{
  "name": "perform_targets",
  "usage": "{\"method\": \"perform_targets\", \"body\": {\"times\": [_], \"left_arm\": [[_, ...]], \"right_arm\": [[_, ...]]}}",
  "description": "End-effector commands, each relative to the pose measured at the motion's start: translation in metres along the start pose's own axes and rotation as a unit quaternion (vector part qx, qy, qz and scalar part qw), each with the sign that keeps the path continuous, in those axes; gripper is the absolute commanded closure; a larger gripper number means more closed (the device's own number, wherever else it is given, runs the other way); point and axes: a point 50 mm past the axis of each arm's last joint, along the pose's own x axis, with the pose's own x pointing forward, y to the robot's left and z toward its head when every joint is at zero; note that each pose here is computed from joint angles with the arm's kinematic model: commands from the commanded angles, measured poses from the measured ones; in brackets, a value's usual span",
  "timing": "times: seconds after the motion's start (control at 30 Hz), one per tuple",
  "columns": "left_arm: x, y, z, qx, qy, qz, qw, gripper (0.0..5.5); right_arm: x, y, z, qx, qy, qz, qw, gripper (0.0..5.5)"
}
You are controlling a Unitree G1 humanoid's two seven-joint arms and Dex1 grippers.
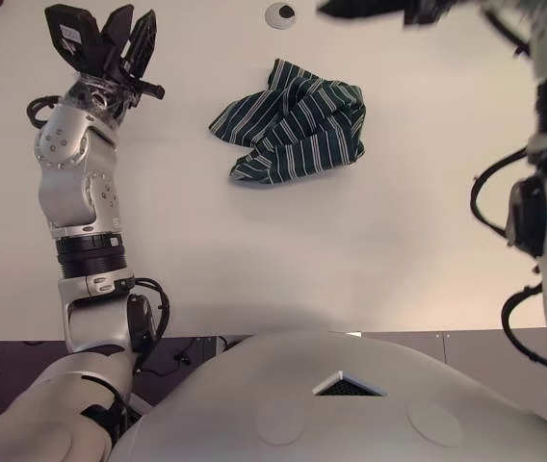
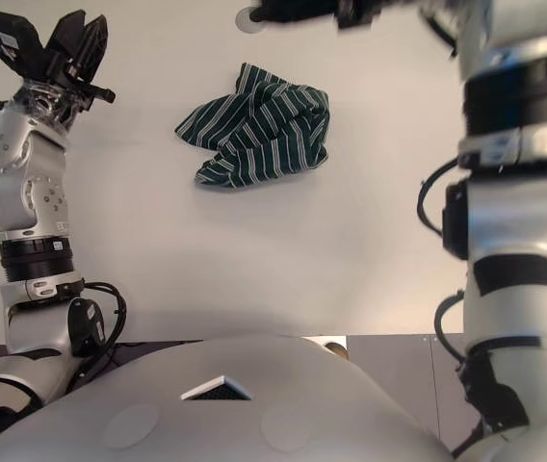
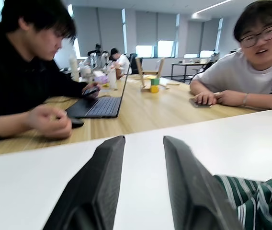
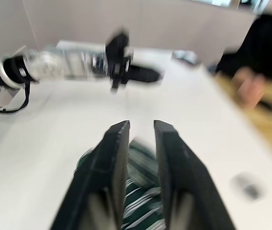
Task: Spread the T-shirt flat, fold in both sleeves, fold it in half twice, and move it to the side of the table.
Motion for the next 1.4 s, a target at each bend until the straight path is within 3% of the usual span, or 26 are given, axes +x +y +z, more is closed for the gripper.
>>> {"method": "perform_targets", "body": {"times": [0.03,0.2,0.37,0.77,1.03,1.4], "left_arm": [[0.003,-0.003,-0.003,0.007,0.016,0.004,1.000,4.05],[0.002,-0.017,-0.015,-0.007,0.026,-0.001,1.000,4.05],[-0.001,-0.020,-0.020,-0.018,0.032,0.004,0.999,4.05],[0.000,-0.027,-0.022,-0.017,0.042,-0.006,0.999,4.05],[0.003,-0.034,-0.024,-0.018,0.043,-0.015,0.999,4.05],[0.006,-0.038,-0.014,-0.025,0.015,-0.006,1.000,4.05]], "right_arm": [[0.035,0.034,-0.017,0.000,0.040,0.045,0.998,3.82],[0.048,0.063,-0.047,0.018,0.092,0.098,0.991,3.07],[0.067,0.071,-0.075,0.000,0.118,0.081,0.990,3.07],[0.118,0.073,-0.105,-0.013,0.136,0.046,0.990,3.07],[0.123,0.070,-0.117,0.010,0.171,0.024,0.985,3.07],[0.118,0.065,-0.135,0.028,0.241,0.004,0.970,4.91]]}}
